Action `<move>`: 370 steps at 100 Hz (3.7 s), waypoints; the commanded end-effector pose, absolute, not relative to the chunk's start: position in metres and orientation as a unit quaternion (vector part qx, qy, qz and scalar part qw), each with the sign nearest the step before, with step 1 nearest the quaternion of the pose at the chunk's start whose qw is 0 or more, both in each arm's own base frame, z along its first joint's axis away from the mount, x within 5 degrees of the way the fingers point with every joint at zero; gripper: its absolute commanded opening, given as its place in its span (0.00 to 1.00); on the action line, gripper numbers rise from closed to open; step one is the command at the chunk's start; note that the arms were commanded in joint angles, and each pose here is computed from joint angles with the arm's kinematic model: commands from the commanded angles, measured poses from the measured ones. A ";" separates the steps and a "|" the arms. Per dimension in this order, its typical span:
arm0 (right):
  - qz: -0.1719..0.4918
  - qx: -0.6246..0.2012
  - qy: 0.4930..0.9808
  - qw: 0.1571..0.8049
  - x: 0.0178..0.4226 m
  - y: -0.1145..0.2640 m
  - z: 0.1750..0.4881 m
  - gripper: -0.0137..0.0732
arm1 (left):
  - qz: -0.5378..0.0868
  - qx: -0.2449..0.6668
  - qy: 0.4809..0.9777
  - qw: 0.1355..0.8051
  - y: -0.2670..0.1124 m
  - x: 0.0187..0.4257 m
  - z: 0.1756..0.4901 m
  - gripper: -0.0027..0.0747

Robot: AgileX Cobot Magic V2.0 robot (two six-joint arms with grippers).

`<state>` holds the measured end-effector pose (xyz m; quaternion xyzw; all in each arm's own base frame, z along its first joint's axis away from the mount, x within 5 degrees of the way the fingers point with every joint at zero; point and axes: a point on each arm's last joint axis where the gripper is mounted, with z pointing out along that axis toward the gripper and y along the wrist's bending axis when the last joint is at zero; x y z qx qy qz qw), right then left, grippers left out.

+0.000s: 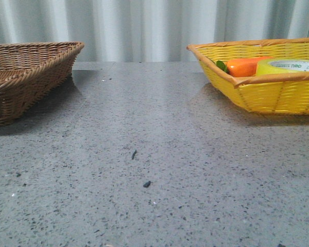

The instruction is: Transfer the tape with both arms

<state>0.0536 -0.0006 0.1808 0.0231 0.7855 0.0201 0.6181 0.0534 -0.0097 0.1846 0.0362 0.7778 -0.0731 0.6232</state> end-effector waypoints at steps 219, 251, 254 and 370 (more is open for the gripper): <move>0.025 0.013 0.694 0.720 0.056 0.001 0.200 0.09 | -0.079 0.027 0.751 0.654 -0.009 0.054 0.190 0.01; 0.085 0.066 0.661 0.742 0.055 0.001 0.207 0.09 | -0.201 -0.081 0.702 0.679 -0.011 0.055 0.202 0.01; 0.090 0.071 0.661 0.742 0.055 0.001 0.207 0.09 | -0.205 -0.087 0.694 0.685 -0.010 0.055 0.204 0.01; 0.121 0.069 0.756 0.640 0.086 0.008 0.364 0.59 | -0.167 0.002 0.745 0.645 -0.023 0.091 0.343 0.58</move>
